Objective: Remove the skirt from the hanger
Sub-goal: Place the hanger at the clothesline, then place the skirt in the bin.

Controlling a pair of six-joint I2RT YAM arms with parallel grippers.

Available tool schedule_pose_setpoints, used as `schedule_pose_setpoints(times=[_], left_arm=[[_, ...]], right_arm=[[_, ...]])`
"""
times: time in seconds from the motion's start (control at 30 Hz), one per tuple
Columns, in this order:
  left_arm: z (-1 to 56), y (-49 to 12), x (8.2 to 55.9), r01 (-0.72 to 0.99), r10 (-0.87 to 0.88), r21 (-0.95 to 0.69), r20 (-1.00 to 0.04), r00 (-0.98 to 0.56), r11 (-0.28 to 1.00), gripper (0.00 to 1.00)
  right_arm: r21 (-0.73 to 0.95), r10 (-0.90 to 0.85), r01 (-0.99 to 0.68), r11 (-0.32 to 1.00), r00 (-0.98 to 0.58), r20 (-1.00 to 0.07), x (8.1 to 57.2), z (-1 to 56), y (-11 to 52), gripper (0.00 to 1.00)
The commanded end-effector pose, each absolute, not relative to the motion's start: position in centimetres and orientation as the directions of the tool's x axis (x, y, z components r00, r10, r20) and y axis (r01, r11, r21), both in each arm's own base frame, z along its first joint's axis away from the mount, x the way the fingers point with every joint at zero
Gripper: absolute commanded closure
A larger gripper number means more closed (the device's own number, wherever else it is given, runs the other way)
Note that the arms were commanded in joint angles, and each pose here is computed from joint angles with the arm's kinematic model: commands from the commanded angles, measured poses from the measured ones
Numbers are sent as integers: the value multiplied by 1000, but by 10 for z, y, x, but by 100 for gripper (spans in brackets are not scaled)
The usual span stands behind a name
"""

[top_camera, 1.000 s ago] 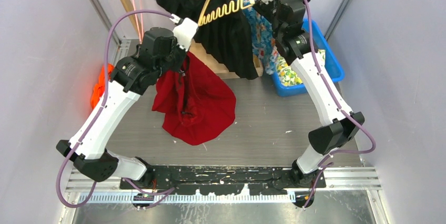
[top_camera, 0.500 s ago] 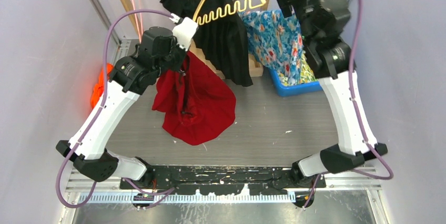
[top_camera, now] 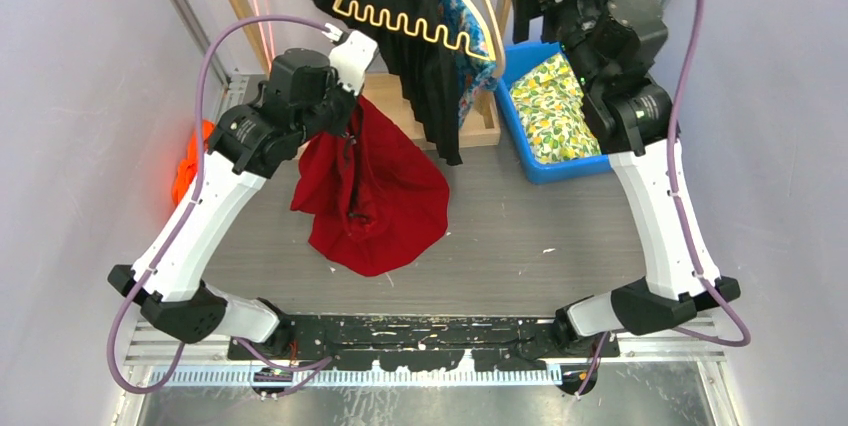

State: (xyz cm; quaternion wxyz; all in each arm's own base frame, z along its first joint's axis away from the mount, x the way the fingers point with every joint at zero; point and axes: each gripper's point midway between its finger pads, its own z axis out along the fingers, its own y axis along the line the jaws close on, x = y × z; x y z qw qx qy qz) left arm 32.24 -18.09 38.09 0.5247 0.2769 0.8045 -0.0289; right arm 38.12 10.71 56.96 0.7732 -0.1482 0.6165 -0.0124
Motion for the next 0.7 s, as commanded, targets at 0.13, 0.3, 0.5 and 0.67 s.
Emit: schedule_pose_setpoints(times=[0.13,0.3,0.5,0.67], left_arm=[[426,-195,326,481,338,200,-915,-220,854,100],[433,-215,329,517,339,192,-918,-206,834,100],[458,-246,320,566,298,168,-944,-144,807,100],[470,-255,308,576,303,184,-946,-117,797,100]], right_arm=[[-130,-76,-334,934,171,-982,350,548,134,0],[-91,-51,-395,914,112,-992,314,537,141,0],[-64,-73,-535,843,4,-997,271,504,169,0],[16,-115,-652,758,-157,-981,246,452,215,5]])
